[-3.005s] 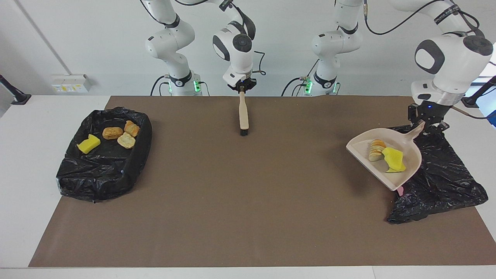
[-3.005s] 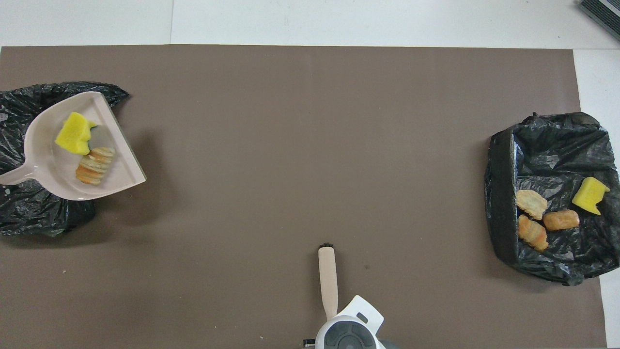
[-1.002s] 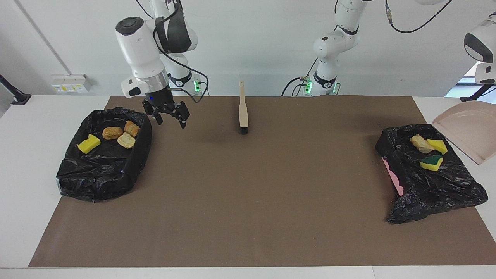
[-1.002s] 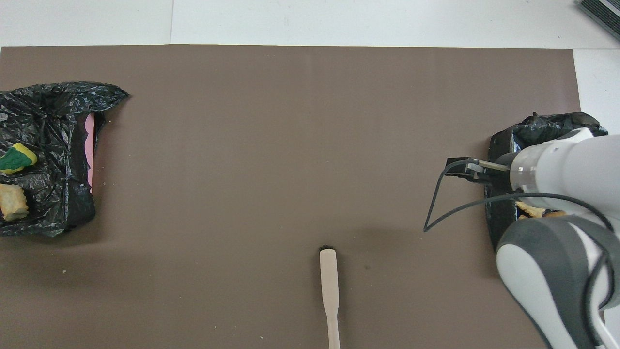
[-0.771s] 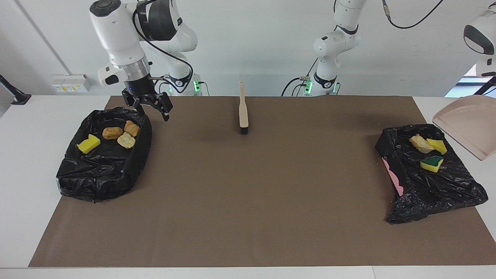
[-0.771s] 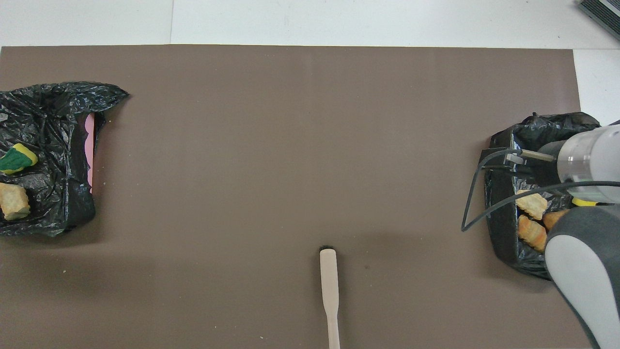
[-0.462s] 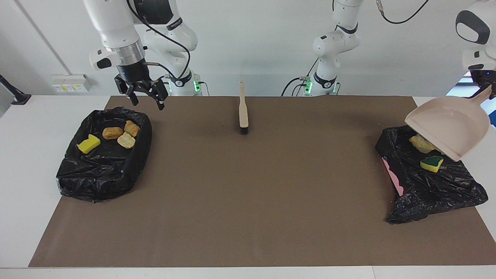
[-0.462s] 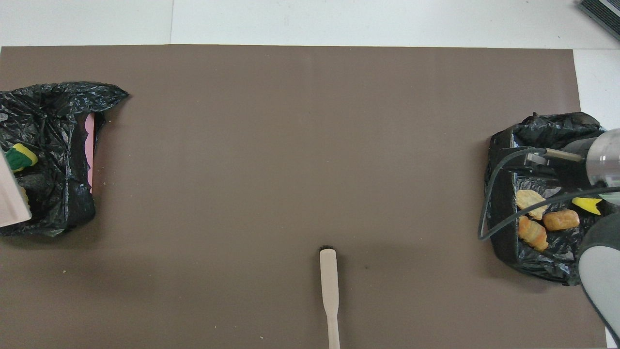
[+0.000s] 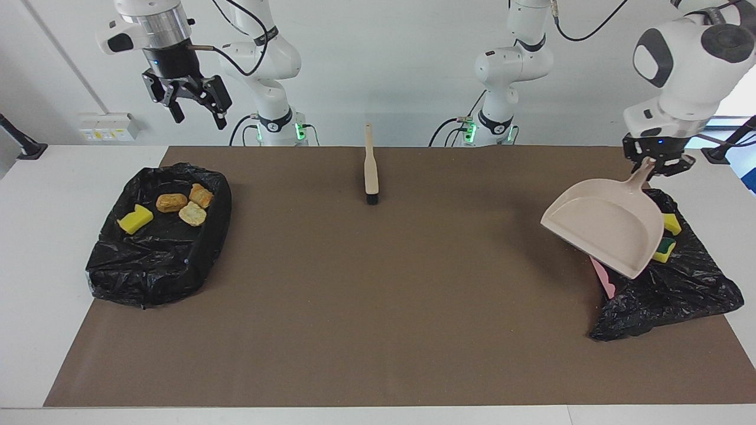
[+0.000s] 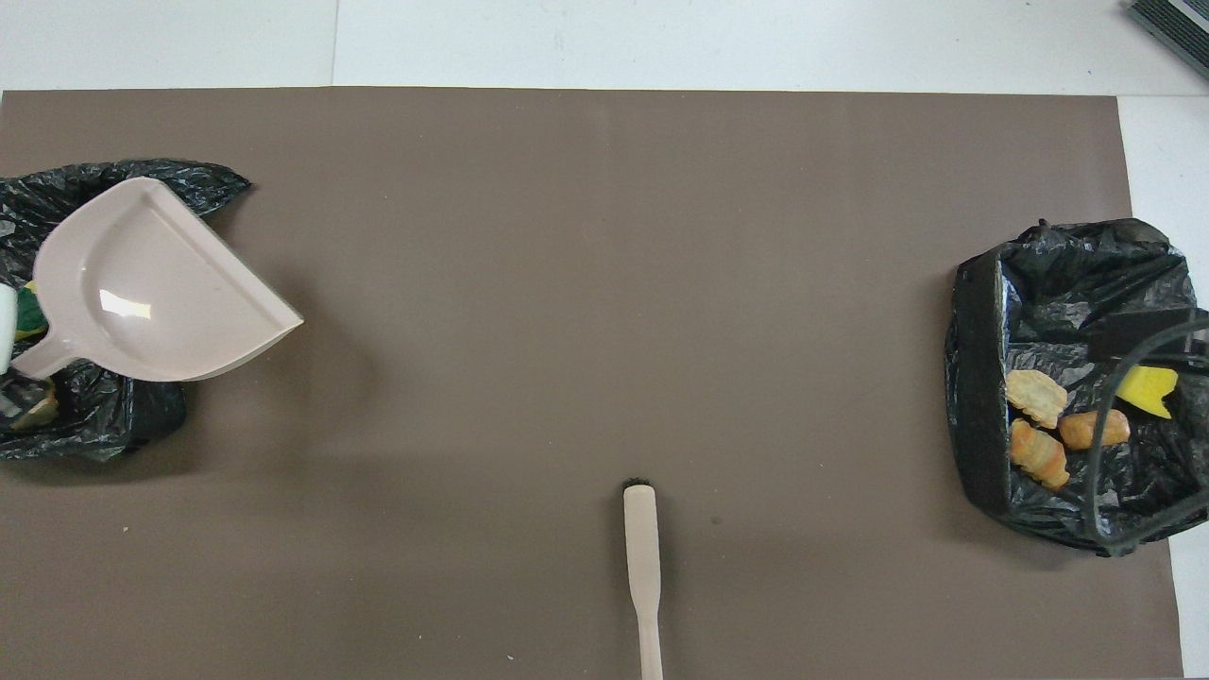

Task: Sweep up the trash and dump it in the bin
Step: 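Carry the dustpan to mid-table with the left gripper while the right gripper withdraws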

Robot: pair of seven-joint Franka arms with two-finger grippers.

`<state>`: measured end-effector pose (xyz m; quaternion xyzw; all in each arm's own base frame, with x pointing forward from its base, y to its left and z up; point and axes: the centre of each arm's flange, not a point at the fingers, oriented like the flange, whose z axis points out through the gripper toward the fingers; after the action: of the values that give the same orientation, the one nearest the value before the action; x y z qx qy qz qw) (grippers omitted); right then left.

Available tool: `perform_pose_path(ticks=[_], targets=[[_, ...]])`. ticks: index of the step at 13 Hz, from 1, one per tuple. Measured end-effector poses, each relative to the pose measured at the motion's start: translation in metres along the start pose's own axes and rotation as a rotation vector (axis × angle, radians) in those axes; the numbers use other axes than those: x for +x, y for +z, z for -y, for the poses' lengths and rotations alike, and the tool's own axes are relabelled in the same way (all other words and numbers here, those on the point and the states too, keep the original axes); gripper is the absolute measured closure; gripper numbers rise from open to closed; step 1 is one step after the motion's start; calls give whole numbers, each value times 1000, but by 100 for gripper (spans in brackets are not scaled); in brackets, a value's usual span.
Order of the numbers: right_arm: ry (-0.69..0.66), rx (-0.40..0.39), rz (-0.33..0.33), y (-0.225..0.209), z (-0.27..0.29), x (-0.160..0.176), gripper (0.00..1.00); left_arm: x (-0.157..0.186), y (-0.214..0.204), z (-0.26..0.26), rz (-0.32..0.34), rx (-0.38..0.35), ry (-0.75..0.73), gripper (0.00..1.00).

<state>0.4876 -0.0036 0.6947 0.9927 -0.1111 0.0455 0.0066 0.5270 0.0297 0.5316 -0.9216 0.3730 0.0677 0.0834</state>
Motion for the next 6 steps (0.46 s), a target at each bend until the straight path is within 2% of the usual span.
perform_pose_path(ticks=[3,6], targets=[[-61,-1,10,0,-32,6,0,71,6,-75,-59,-71,-249,69],[-97,-7,51,15,-26,14,0,146,21,-145,-120,-85,-456,69]])
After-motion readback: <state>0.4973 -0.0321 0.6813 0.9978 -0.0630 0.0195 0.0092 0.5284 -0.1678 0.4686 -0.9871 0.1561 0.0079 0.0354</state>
